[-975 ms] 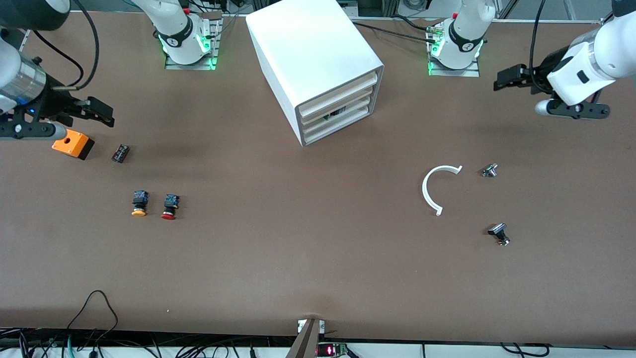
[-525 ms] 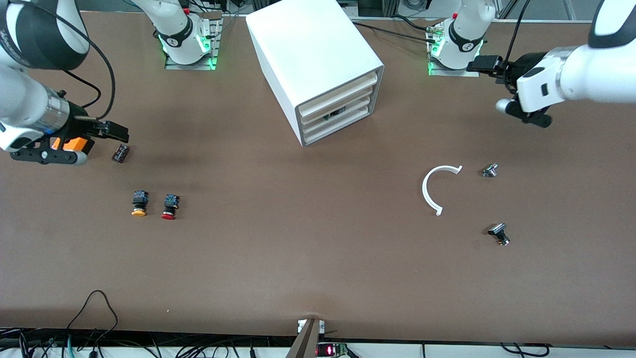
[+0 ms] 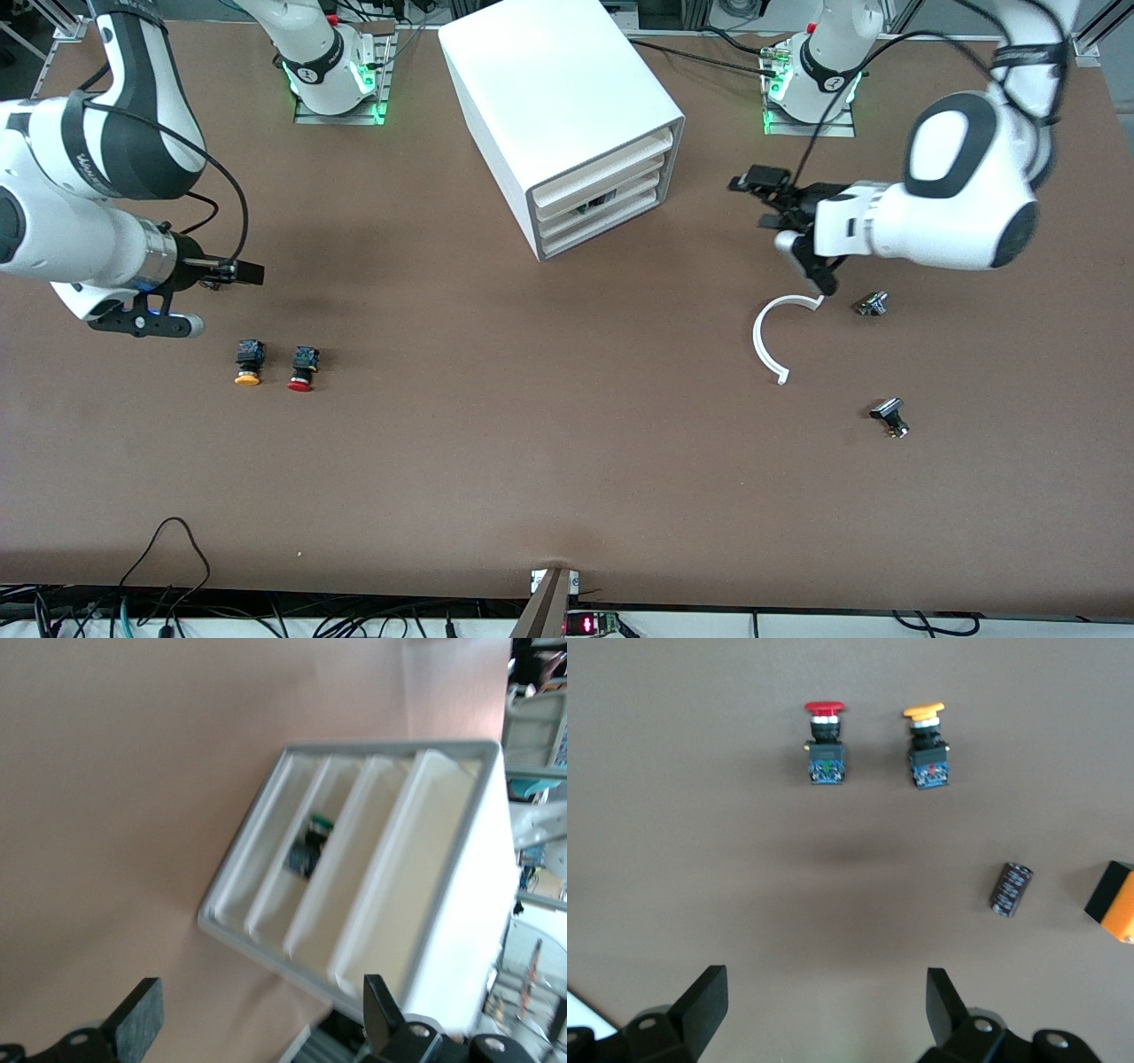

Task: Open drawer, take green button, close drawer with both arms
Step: 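Pull the white cabinet drawer open with the left gripper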

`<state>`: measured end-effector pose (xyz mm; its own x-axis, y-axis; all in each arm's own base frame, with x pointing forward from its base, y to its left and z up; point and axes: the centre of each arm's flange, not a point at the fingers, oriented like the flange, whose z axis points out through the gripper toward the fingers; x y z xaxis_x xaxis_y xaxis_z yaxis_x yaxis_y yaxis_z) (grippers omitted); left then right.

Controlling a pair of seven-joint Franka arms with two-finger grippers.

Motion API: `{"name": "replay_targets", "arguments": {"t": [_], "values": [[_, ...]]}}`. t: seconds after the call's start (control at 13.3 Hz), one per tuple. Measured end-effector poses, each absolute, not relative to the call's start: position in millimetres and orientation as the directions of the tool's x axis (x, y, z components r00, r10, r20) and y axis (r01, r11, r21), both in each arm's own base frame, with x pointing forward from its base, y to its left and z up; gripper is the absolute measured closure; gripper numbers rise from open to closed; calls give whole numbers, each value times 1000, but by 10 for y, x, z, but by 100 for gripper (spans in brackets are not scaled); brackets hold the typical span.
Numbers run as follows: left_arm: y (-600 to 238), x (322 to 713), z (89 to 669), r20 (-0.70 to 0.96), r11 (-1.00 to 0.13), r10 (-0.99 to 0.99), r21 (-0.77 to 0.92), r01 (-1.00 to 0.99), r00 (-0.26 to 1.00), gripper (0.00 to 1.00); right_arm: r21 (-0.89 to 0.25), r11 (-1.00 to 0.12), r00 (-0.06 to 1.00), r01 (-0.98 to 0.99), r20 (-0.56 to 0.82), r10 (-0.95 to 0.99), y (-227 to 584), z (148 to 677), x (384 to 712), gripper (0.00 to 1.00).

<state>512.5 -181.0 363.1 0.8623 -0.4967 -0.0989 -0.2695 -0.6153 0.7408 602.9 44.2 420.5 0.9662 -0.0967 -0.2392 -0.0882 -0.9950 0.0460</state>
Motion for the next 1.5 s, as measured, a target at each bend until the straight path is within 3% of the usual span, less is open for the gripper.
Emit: {"name": "replay_targets", "arguments": {"t": [0.45,0.6,0.67,0.82,1.05,1.2,1.5], "values": [[-1953,4708,2144,46,-387,-406,896,-218,913,1,62,-992,961,-107,-249,-119,773,4004,6134,0],[-2011,4550,1868,18,-342,-374,926,-156,927,9,70,-992,958,-108,-261,-123,890,3912,6130,1],[-2096,4449,1778,4,-324,-379,936,-137,926,9,73,-991,957,-110,-262,-125,959,3880,6137,1],[-2242,4307,1671,-22,-308,-398,945,-111,917,24,83,-987,956,-140,-248,-157,1125,3898,6168,1],[-2332,4178,1502,-4,-277,-434,952,-129,901,27,95,-979,956,-178,-220,-195,1449,3997,6158,1],[-2391,4093,1396,13,-254,-458,956,-145,889,40,102,-975,953,-198,-211,-216,1616,4018,6128,1],[-2505,3951,1263,11,-216,-482,968,-131,876,41,103,-963,948,-251,-173,-266,1944,4138,6147,1]]}}
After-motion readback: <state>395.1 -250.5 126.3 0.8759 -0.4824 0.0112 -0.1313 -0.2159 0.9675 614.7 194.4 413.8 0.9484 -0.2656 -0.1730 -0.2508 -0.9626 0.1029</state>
